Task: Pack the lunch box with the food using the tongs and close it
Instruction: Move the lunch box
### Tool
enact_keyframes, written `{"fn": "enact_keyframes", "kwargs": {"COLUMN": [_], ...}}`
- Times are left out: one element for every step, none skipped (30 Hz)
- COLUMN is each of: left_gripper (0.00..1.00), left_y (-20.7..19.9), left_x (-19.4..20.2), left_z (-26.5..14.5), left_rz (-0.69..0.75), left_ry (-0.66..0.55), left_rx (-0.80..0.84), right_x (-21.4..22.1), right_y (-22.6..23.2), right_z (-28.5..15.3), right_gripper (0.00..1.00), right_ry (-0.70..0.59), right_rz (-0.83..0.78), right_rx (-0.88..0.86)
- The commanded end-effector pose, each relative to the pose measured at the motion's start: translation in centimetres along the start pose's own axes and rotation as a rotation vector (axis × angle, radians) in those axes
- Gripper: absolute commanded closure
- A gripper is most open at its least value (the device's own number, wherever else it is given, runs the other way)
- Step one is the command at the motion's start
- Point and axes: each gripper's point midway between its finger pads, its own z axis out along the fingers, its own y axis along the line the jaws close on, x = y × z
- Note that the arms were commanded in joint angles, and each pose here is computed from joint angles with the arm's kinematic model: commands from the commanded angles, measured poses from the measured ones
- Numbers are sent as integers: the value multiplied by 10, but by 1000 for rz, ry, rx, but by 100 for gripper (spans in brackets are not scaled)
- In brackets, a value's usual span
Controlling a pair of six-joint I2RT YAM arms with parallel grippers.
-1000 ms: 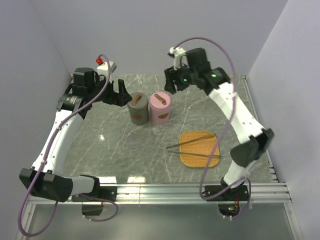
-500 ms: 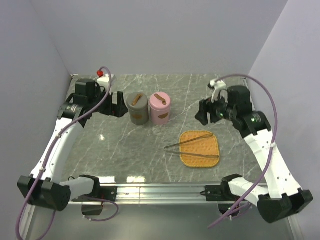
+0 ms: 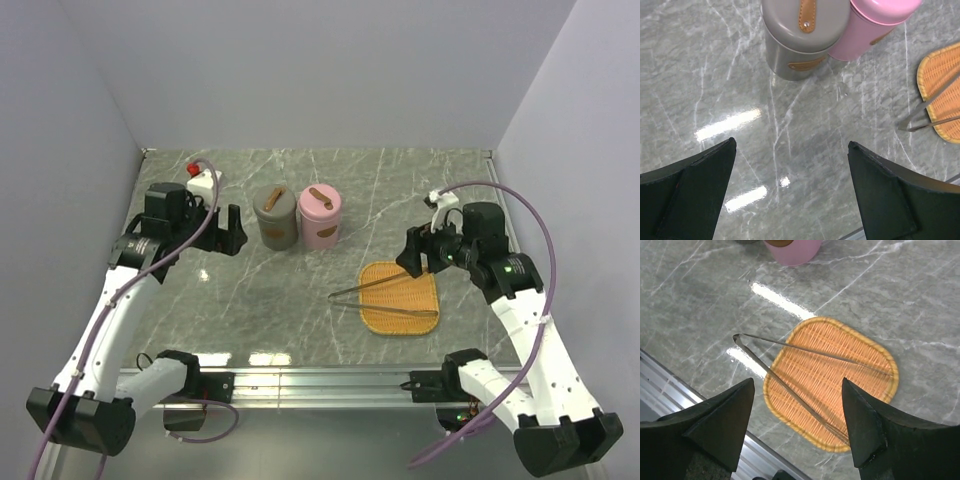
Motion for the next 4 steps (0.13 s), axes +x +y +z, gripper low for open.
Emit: {"fn": "enact_keyframes", "kwargs": {"left_gripper": [1,1,1,0], "left_y": [4,5,4,4], "left_x": [-10,-11,-13,-14], "left_z": [-9,-11,-12,-14], "left_rz": [33,34,36,36], "left_ry": [-49,-53,-61,-62], "left_rx": [-33,-36,-36,-36], "right_x": [-18,-19,-16,-17], "right_y": [-1,-1,-1,-1], "right_z": [-6,-7,-7,-9], "right_gripper": [23,23,23,22], "right_ry": [-73,-77,-74,-84], "right_rz": [-8,-11,-10,-14], "right_rx": [6,8,9,13]}}
